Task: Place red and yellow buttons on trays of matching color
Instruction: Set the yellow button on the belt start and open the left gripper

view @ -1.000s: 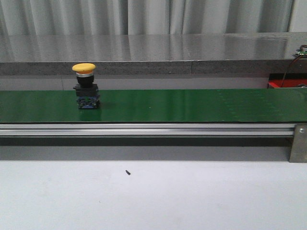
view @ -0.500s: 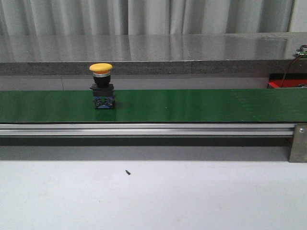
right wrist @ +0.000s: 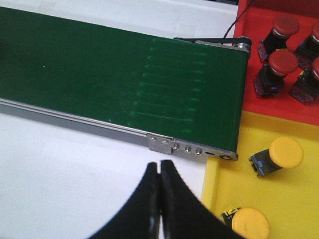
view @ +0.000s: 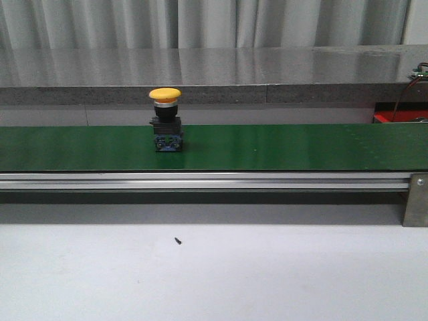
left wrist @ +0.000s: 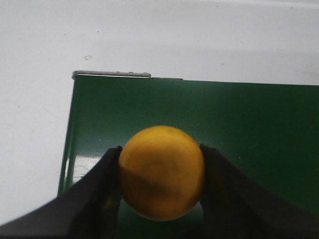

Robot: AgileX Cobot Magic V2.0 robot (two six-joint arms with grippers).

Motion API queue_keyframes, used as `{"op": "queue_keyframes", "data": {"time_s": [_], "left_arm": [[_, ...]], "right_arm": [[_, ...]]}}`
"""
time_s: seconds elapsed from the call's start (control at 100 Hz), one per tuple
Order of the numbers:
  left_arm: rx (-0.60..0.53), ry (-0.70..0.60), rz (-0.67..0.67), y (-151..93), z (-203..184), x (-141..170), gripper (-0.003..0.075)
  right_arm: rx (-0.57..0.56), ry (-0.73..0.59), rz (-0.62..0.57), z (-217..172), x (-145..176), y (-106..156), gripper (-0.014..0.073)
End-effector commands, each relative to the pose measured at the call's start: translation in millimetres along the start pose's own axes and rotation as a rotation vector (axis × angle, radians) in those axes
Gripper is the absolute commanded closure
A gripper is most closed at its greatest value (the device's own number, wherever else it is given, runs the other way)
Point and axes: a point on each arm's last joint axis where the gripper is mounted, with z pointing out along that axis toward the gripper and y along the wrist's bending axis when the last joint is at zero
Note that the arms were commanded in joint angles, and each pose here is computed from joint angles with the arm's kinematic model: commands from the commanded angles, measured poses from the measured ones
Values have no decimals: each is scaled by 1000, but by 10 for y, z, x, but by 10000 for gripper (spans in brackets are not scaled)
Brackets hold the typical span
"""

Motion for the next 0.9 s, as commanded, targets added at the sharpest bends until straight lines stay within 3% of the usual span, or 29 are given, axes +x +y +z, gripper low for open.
{"op": "queue_keyframes", "data": {"time_s": [0.0,0.41,0.48,0.65,0.72,0.89], "left_arm": [[-3,-120,3,-70,-151,-139,606],[17,-26,-9,-61,307,-74,573],[22,-17,-17,-59,346,-66,512],[28,-14,-21,-68,354,-63,254],[35,-24,-17,-102,329,-83,181],[61,-92,13,-260,115,-216,143]], "right_arm": [[3,-94,9,-77,-112,11,663],[-6,-94,17,-77,-113,19,663],[-6,-94,17,-77,-113,19,663],[-6,-94,17,-77,-113,19,663],[-6,-94,17,-77,-113,19,663],[-6,-94,17,-77,-113,19,663]]}}
